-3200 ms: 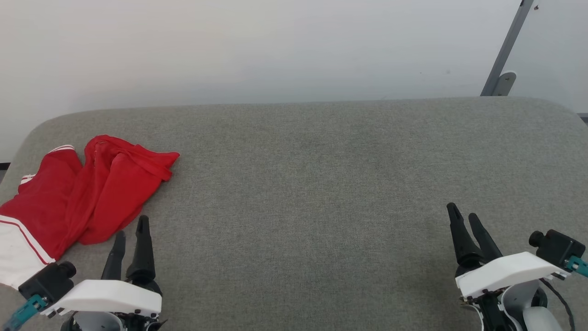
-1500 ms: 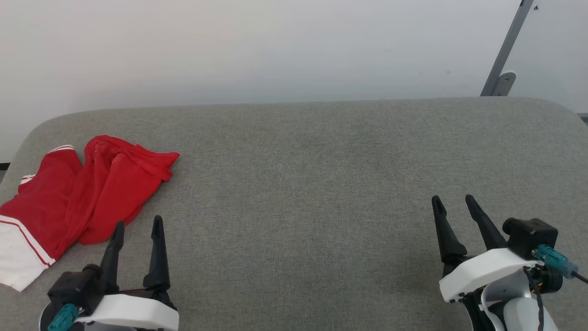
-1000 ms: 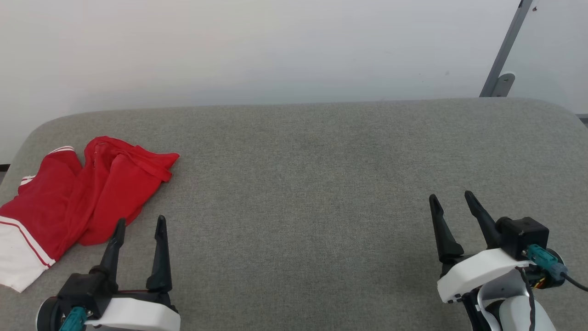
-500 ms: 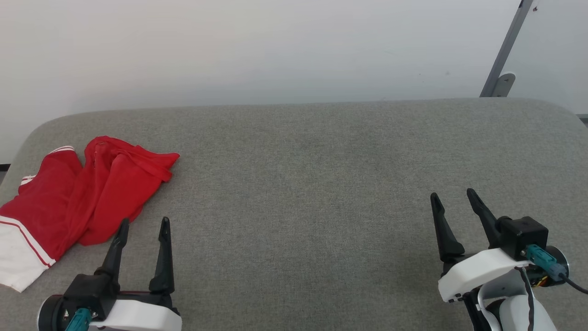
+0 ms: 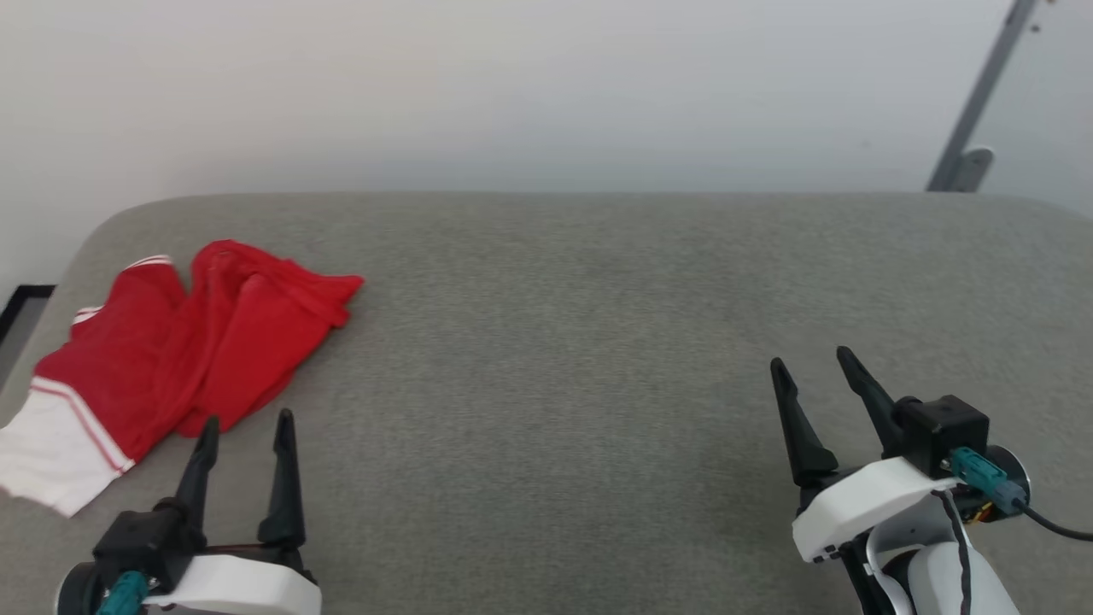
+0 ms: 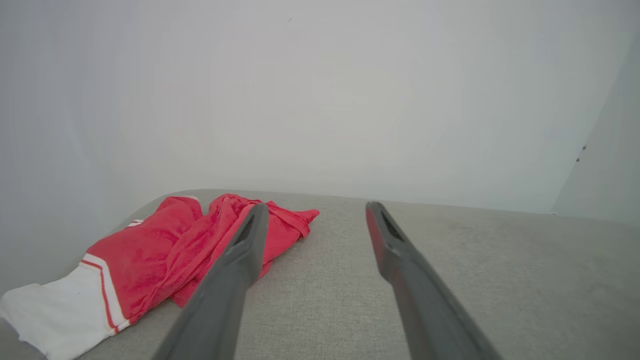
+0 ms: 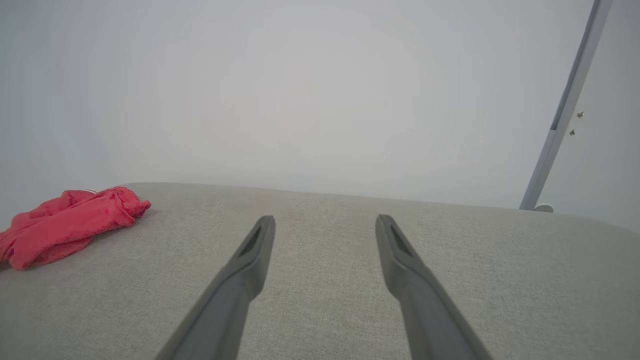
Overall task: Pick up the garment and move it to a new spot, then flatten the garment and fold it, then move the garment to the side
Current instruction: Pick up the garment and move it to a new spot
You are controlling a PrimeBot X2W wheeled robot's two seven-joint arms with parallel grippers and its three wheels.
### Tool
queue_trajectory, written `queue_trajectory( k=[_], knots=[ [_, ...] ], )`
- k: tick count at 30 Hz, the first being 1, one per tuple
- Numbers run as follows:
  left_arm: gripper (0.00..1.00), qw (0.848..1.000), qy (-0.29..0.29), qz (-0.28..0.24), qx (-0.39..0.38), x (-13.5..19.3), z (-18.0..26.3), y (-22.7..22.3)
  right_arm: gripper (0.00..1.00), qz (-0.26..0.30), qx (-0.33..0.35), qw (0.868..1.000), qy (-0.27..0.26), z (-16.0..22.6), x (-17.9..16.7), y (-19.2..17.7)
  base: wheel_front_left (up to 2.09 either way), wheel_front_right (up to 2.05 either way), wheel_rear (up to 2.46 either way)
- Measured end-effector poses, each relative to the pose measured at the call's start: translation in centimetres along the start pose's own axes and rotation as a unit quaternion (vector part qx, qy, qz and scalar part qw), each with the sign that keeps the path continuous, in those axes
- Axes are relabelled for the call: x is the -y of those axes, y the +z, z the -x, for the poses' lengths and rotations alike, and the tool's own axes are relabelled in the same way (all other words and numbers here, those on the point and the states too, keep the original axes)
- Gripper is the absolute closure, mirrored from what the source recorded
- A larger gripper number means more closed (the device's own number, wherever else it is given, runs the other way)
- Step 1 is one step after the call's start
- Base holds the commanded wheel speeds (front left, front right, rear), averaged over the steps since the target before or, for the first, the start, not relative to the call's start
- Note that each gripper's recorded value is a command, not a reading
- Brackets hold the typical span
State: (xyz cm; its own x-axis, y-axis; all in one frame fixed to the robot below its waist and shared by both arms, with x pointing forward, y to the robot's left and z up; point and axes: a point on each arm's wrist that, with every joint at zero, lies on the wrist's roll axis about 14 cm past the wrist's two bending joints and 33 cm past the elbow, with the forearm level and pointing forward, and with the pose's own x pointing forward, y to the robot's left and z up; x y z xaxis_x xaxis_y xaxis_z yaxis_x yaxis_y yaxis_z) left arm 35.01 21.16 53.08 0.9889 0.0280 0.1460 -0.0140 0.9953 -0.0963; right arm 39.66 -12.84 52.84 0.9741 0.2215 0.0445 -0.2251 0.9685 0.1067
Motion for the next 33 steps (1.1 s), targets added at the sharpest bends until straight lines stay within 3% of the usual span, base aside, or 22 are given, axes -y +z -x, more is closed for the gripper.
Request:
queue_trajectory(
  k=[10, 19, 33],
  knots=[
    [0.0, 0.994, 0.105, -0.004, -0.007, -6.4, 3.3, 0.8, 0.0, 0.002, -0.003, 0.996, 0.09, -2.6, -5.8, 0.1, 0.0, 0.0, 0.0],
    [0.0, 0.981, 0.193, -0.008, 0.003, -11.2, 7.6, 2.2, 0.0, -0.001, -0.01, 0.984, 0.176, -4.0, -12.1, -0.3, 0.0, 0.0, 0.0],
    [0.0, 0.96, 0.281, -0.003, 0.004, -14.9, 12.8, 2.9, 0.0, -0.01, -0.019, 0.964, 0.266, -4.8, -19.0, -1.0, 0.0, 0.0, 0.0]
  ],
)
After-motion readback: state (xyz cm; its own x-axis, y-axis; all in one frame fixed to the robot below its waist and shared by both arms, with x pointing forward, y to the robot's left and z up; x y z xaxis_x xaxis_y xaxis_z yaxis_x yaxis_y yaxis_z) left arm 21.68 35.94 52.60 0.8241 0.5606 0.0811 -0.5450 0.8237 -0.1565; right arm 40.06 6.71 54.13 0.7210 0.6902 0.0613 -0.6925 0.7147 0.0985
